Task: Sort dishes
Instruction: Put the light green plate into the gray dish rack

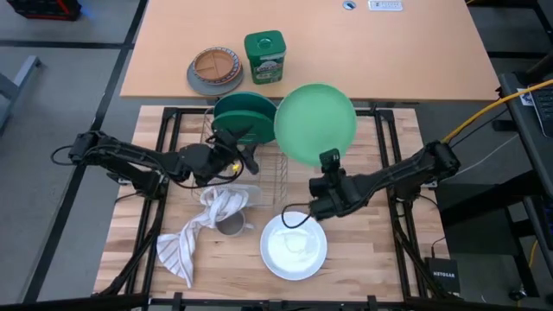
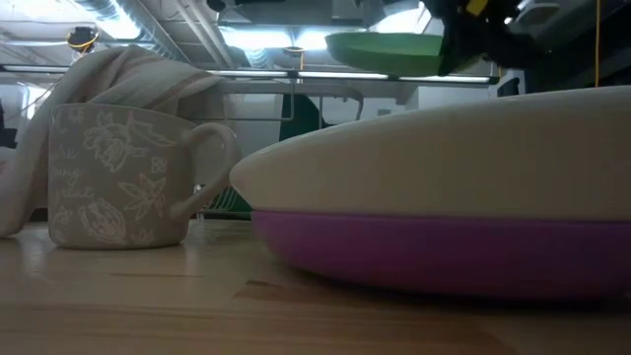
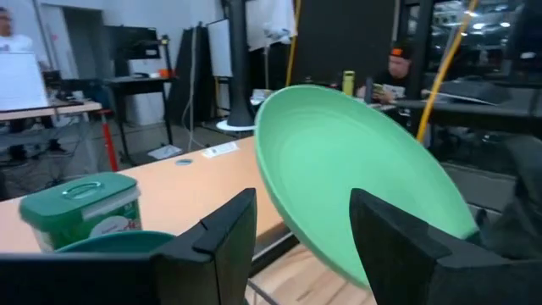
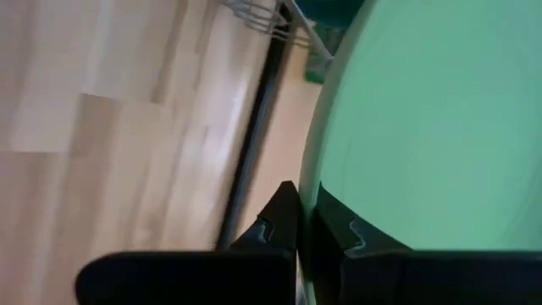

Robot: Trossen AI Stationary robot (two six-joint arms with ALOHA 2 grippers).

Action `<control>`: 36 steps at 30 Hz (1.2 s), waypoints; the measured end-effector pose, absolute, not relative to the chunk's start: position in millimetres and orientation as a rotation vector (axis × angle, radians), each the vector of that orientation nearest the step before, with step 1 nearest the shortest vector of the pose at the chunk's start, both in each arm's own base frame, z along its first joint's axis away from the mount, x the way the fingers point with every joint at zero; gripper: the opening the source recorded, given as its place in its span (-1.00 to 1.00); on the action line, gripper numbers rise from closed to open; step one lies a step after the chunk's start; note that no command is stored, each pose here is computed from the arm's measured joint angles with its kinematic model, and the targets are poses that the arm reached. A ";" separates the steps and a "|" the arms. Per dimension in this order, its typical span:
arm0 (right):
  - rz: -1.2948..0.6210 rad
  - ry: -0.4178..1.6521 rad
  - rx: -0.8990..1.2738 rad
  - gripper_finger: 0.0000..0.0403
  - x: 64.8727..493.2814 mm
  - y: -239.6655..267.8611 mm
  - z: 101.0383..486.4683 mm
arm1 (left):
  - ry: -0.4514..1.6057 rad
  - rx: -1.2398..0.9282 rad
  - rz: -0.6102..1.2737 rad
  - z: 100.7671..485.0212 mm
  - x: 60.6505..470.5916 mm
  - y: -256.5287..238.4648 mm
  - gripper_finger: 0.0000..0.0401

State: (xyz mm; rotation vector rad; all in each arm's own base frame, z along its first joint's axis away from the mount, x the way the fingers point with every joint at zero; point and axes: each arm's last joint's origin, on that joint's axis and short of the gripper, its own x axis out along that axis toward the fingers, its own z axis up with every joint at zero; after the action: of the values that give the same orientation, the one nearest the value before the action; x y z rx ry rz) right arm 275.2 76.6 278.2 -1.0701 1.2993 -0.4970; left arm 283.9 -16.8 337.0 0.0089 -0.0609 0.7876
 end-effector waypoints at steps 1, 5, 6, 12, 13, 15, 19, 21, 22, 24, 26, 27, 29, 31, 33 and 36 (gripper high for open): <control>-0.500 1.298 -1.112 -0.96 276.1 78.0 273.3 | -0.062 0.006 0.793 337.0 284.1 -14.4 -0.10; -0.519 1.290 -1.241 -0.96 283.0 81.6 261.7 | -0.058 0.010 0.810 335.7 285.5 -8.7 -0.10; -0.519 1.292 -1.266 -0.96 285.4 81.9 259.5 | -0.056 0.014 0.813 335.7 285.6 -7.5 -0.10; -0.472 1.283 -1.348 -0.96 299.0 86.1 250.2 | -0.051 0.028 0.818 335.7 285.7 -5.9 -0.10; -0.465 1.275 -1.357 -0.96 301.2 87.0 249.7 | -0.051 0.028 0.818 335.8 285.7 -5.9 -0.10; -0.447 1.261 -1.375 -0.96 305.1 88.5 249.5 | -0.049 0.029 0.819 335.6 285.7 -5.7 -0.10; -0.450 1.221 -1.400 -0.96 311.8 90.9 251.1 | -0.042 0.042 0.839 335.5 285.6 -1.6 -0.10; -0.451 1.211 -1.404 -0.96 313.6 91.4 251.9 | -0.031 0.068 0.848 335.6 285.6 0.5 -0.10; -0.449 1.209 -1.404 -0.96 314.0 91.6 251.9 | -0.024 0.082 0.851 335.6 285.6 1.0 -0.10; -0.443 1.209 -1.401 -0.96 314.5 91.6 251.8 | -0.019 0.100 0.855 336.0 285.5 1.8 -0.10; -0.435 1.210 -1.397 -0.96 314.5 91.9 251.7 | -0.012 0.126 0.856 336.6 285.4 1.8 -0.10; -0.430 1.210 -1.395 -0.96 314.5 92.0 251.6 | -0.011 0.134 0.857 336.9 285.4 1.9 -0.10; -0.420 1.213 -1.391 -0.96 314.5 92.3 251.4 | -0.004 0.152 0.858 337.0 285.4 1.9 -0.10; -0.420 1.213 -1.391 -0.96 314.5 92.3 251.4 | 0.007 0.175 0.859 337.0 285.4 1.9 -0.10; -0.420 1.213 -1.391 -0.96 314.5 92.3 251.4 | 0.018 0.202 0.864 337.3 285.3 3.2 -0.10; -0.419 1.213 -1.392 -0.96 314.6 92.3 251.5 | 0.029 0.219 0.879 337.1 285.2 7.7 -0.10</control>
State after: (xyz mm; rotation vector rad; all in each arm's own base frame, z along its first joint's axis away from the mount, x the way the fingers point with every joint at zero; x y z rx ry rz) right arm 314.6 92.3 251.5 -1.3921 1.2125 -0.4194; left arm 285.2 7.7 337.1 0.2192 0.0285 0.8794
